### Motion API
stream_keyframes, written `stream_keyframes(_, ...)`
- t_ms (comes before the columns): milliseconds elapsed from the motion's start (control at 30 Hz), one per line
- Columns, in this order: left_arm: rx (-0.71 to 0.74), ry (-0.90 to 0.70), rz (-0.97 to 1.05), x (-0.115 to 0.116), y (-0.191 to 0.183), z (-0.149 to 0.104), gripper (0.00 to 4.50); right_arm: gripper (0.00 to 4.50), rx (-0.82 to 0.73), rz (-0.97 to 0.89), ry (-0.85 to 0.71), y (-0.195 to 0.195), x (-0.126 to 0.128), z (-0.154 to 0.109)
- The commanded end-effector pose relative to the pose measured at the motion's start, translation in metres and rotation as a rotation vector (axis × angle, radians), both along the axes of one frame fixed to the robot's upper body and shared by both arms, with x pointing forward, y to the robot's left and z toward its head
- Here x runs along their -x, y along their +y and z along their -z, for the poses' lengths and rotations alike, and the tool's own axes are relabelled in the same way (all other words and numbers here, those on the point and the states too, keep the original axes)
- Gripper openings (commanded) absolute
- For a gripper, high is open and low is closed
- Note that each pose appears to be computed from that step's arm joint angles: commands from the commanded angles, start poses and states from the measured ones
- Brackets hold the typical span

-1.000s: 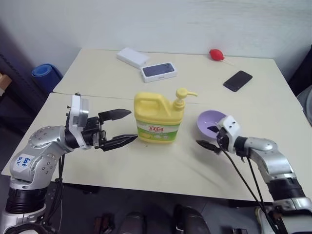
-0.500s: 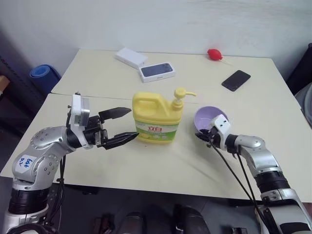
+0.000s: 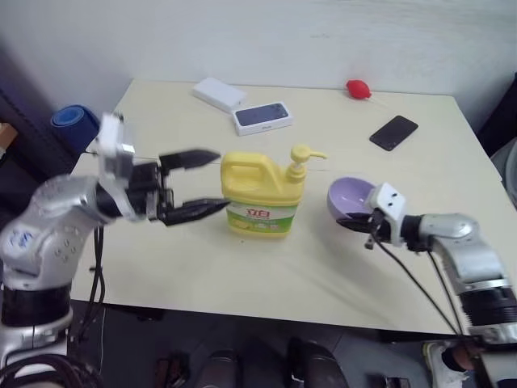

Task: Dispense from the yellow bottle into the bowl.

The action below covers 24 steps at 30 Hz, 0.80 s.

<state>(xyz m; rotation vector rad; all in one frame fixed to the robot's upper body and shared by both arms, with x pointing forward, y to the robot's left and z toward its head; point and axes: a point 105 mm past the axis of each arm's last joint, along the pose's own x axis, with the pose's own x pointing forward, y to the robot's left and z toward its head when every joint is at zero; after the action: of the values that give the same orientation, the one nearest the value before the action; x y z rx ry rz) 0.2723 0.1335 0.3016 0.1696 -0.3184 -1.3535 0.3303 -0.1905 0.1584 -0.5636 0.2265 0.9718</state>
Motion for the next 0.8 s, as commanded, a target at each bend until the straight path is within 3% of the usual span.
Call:
stream_keyframes(33,-0.008,-0.062,0.035,-0.009,-0.012,-0.021,4.50,0.02,0.068,-0.158,-0.060,0.024,0.018,-0.034)
stream_keyframes(67,-0.008,-0.088,0.033,-0.015,-0.018,-0.025,4.50,0.02,0.079,-0.181,-0.057,0.029,0.021,-0.038)
stream_keyframes(167,-0.003,-0.104,0.047,-0.030,-0.033,-0.031,3.72,0.00,0.102,-0.225,-0.064,0.039,0.027,-0.048)
stream_keyframes(333,-0.081,-0.111,0.090,-0.046,-0.065,-0.018,2.13,0.00,0.103,-0.246,-0.074,0.049,0.028,-0.058)
stream_keyframes(567,-0.044,-0.116,0.100,-0.059,-0.093,-0.019,0.01,0.00,0.118,-0.247,-0.081,0.049,0.027,-0.062)
stream_keyframes(800,-0.082,-0.099,0.087,-0.071,-0.111,-0.006,0.01,0.00,0.112,-0.252,-0.102,0.051,0.027,-0.071)
